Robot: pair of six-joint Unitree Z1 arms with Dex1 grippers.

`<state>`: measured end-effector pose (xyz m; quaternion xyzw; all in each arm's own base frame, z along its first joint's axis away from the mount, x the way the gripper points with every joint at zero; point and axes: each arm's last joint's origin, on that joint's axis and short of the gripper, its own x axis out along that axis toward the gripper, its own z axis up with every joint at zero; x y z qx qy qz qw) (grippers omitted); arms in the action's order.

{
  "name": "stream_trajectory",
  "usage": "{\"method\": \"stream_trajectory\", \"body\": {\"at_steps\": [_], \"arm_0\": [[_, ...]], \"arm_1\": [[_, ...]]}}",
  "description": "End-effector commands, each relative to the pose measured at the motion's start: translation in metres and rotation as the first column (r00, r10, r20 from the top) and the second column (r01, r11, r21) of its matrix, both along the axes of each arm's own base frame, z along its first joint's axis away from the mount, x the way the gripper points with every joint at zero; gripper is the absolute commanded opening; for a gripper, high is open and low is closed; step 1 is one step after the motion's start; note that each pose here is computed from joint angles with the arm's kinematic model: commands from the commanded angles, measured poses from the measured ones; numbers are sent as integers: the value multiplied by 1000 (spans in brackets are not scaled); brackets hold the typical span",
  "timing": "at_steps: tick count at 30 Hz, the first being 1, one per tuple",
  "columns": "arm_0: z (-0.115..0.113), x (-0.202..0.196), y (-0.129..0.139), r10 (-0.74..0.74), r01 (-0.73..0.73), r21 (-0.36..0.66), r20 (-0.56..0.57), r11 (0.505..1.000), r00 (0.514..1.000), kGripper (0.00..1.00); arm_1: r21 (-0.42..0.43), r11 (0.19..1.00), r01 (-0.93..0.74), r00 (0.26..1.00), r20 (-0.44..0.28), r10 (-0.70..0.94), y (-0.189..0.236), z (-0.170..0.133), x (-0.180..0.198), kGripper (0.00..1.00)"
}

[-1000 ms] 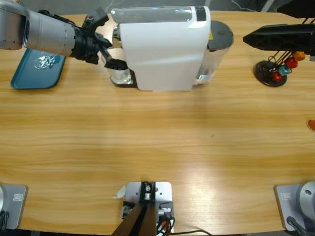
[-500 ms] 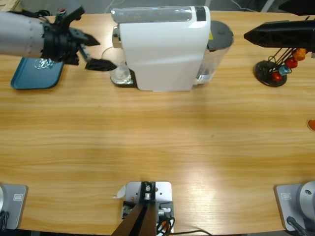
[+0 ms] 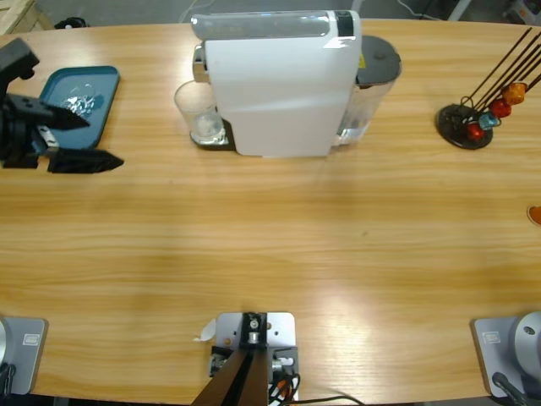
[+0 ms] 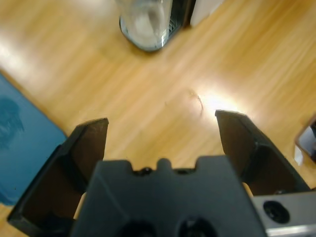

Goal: Pour coffee

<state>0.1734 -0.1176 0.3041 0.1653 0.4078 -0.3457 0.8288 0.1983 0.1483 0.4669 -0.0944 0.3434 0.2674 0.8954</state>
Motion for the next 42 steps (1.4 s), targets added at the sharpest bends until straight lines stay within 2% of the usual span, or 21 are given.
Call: {"method": "stream_trajectory", "body": {"at_steps": [1,4,16,25,42], "arm_0": [[-4,-12,7,74,-74,2,-64,997,995,950],[-6,-14,8,78,-78,11,-63,997,995,959],[-15,-9,5,85,-82,38,-89,996,992,968],[-19,-6,3,83,-79,42,-101,996,991,968],[-23,-5,2,81,-76,49,-115,996,990,991]], "arm_1": [[5,998,62,967,-248,-58,42,-35,83,0],[25,998,51,950,-310,-40,44,-43,97,0],[4,1000,24,924,-383,-20,56,-64,112,0],[-24,999,33,920,-390,-40,63,-77,125,0],[-39,998,47,933,-356,-58,65,-76,131,0]]}}
